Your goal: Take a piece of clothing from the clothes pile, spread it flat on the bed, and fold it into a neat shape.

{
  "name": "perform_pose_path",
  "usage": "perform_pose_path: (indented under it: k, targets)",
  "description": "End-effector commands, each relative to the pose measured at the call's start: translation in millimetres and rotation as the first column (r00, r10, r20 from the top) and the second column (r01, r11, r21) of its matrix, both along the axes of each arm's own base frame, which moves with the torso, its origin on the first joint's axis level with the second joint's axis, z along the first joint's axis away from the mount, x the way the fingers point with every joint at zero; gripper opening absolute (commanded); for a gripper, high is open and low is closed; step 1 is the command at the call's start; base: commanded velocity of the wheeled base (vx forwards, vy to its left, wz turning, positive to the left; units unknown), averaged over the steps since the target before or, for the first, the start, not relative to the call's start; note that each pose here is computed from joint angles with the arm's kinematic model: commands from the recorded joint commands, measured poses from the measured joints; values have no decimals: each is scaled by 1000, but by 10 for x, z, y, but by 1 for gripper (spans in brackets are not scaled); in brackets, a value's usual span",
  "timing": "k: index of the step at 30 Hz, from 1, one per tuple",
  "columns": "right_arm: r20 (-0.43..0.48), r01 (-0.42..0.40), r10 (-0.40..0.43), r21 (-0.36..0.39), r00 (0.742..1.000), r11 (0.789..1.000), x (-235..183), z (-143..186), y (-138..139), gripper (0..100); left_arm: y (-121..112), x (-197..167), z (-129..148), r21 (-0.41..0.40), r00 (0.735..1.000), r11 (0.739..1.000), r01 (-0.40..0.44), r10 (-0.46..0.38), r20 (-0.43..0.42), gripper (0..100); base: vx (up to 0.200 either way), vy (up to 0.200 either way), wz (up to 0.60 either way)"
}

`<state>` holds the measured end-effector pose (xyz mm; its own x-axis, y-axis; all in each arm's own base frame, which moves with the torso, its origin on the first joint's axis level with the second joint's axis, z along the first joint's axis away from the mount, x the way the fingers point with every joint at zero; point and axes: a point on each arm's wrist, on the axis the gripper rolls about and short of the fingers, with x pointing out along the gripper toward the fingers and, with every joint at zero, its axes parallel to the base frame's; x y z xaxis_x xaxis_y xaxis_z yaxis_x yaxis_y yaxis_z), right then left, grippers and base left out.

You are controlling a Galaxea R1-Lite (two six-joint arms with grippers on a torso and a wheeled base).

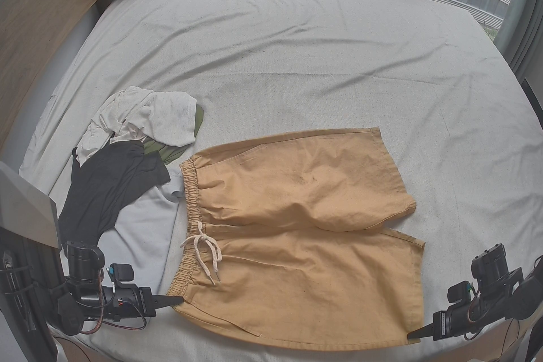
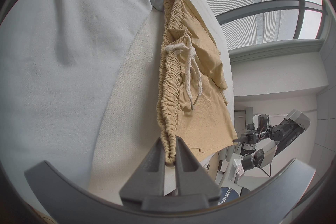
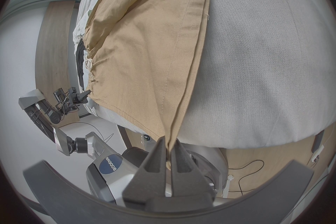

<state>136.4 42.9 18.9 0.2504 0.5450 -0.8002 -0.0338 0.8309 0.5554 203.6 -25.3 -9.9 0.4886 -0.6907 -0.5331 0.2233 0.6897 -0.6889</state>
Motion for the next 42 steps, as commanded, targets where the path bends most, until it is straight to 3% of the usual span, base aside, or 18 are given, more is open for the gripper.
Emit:
perform_pose_path:
  k: [1,6,9,15,23,27,33,42]
  targets:
    - [35,0,0,8,999,1000,-50,52,-13,0,44,-24,67,-20,1000,1000,-4,4,30,0,0,0,0]
    - [122,-2,-2,30,993,1000,-66,174,-17,0,43,-8,209,-54,993,998,22,-15,115,0,0,0,0]
    - [226,-4,-10,61,974,998,-63,338,-11,0,20,10,401,-93,980,996,14,5,201,0,0,0,0]
    - [314,14,-46,102,948,995,50,546,6,0,-36,60,616,-159,961,987,18,27,275,0,0,0,0]
    - [425,11,-80,163,901,987,243,928,50,0,-65,114,649,-150,950,988,31,18,312,0,0,0,0]
    - [439,25,-112,199,891,980,315,1035,72,0,-83,125,660,-147,946,988,42,9,324,0,0,0,0]
    - [490,36,-145,224,860,974,439,1208,68,0,-93,169,748,-168,936,985,41,21,353,0,0,0,0]
    - [520,41,-172,254,837,966,544,1359,81,0,-85,290,925,-241,925,970,21,73,374,0,0,0,0]
